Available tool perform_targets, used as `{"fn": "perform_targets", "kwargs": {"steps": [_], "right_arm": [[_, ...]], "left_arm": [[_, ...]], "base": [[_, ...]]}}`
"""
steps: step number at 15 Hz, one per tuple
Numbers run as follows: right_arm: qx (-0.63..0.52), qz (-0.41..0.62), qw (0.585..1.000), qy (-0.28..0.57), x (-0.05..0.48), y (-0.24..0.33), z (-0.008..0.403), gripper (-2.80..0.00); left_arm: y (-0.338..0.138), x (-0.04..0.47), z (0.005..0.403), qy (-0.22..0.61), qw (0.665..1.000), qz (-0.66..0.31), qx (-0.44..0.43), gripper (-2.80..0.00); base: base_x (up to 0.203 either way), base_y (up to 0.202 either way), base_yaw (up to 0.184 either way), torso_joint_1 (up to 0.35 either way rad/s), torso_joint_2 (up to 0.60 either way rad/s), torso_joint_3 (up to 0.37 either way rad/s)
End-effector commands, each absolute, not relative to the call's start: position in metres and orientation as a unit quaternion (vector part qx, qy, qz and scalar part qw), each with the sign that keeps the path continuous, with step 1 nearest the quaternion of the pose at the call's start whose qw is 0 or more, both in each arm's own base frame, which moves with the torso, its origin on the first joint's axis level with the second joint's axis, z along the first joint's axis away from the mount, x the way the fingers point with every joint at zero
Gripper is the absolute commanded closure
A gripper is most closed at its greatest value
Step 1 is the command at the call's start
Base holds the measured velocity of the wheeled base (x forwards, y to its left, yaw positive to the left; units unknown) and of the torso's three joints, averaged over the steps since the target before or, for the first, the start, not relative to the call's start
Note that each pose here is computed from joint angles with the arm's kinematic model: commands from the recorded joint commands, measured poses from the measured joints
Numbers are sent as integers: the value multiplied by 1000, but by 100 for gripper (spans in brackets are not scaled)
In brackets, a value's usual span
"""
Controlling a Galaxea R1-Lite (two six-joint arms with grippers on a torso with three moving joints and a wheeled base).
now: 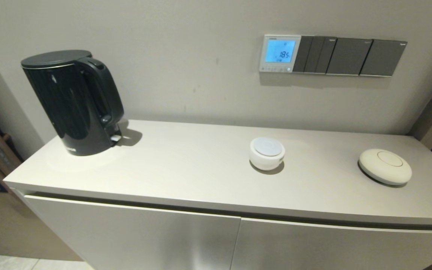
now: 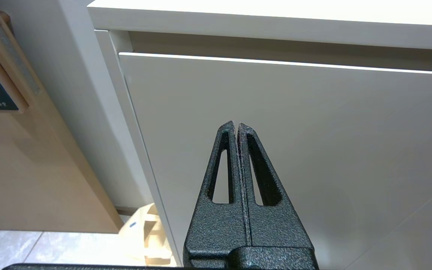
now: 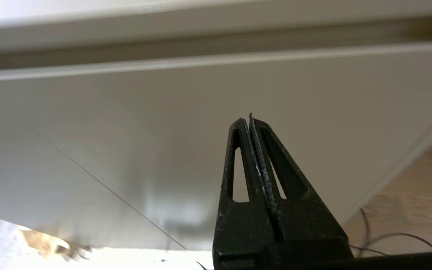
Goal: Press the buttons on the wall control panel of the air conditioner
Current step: Turn off the central air conditioner
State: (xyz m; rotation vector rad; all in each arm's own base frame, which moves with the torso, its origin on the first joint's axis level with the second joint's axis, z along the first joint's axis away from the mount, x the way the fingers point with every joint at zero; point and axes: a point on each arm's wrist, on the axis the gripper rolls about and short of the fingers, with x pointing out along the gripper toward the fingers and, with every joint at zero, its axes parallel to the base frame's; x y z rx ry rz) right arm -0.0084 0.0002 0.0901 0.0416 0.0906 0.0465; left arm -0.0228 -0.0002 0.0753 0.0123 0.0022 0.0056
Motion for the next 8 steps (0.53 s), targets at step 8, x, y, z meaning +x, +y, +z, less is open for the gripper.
{"fn": "perform_targets", "kwargs": {"steps": [8], "right_arm": [[2,6,1000,-1,-23,0,75,0]], "left_arm": [[0,-23,75,1,1000,3,6,0]], "base": [[0,0,0,0,0,0]]}}
